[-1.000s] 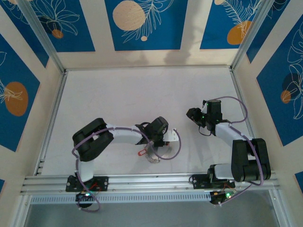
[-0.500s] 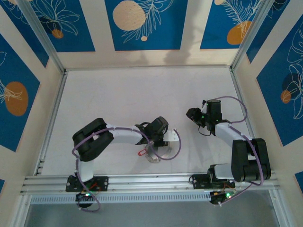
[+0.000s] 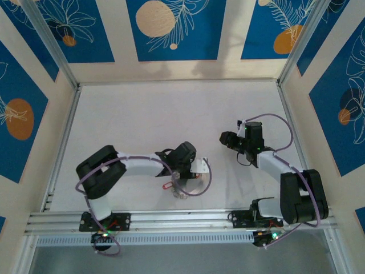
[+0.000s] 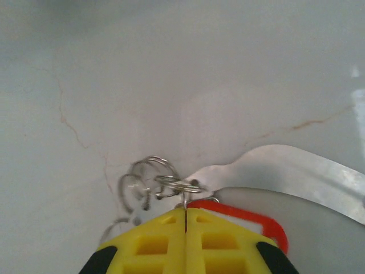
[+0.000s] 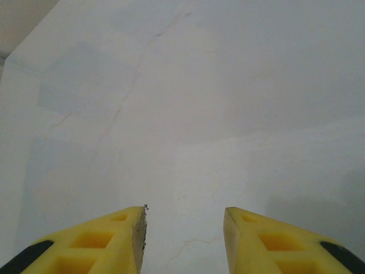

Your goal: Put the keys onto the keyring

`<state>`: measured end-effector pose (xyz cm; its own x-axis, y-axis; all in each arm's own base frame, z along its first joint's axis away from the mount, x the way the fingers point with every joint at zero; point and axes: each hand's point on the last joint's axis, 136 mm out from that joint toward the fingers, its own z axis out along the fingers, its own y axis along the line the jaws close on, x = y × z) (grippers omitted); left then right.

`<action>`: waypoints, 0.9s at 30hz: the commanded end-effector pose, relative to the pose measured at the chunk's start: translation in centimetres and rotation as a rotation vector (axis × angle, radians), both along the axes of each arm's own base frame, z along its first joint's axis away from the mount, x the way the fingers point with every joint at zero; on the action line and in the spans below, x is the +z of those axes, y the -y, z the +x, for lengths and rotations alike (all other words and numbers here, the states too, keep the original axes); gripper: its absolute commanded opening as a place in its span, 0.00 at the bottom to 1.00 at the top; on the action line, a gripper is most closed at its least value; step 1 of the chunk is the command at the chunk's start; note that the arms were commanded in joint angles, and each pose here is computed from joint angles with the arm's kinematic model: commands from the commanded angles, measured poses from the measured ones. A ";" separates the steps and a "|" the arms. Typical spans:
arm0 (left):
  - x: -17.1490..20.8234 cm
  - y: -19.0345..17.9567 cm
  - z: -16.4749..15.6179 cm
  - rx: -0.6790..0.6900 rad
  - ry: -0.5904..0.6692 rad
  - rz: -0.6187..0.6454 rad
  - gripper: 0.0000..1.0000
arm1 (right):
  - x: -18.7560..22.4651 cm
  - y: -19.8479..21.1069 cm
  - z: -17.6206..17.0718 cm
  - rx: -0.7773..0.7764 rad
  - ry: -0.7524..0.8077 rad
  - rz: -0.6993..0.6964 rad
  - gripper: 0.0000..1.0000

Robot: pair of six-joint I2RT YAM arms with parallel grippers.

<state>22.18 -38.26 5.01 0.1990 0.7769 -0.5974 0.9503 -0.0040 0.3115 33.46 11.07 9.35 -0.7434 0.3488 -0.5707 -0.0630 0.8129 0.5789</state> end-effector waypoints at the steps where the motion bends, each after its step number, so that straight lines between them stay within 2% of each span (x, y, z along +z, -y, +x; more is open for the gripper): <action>1: 2.9 -1.0 -0.4 -0.060 -0.020 -0.068 0.00 | 2.4 -1.4 0.3 0.126 0.227 -0.090 0.42; 6: 4.5 -2.8 -0.2 -0.082 -0.044 -0.112 0.00 | 3.2 -4.3 -0.3 0.269 0.381 -0.129 0.42; 14: 6.3 -4.5 -1.1 -0.150 -0.061 -0.142 0.00 | 5.4 -9.8 -2.1 0.603 0.653 -0.153 0.45; 18: 7.9 -5.7 -1.3 -0.164 -0.042 -0.146 0.00 | 7.2 -12.0 -4.9 0.838 0.766 -0.117 0.47; 20: 8.7 -6.2 -1.4 -0.168 -0.032 -0.154 0.00 | 7.8 -12.5 -6.1 0.921 0.811 -0.132 0.49; 23: 9.5 -7.0 -1.6 -0.183 -0.024 -0.161 0.00 | 7.2 -12.7 -8.0 1.062 0.865 -0.232 0.51; 27: 10.0 -7.7 -1.8 -0.186 -0.018 -0.165 0.00 | 7.2 -13.1 -10.4 1.192 0.981 -0.212 0.52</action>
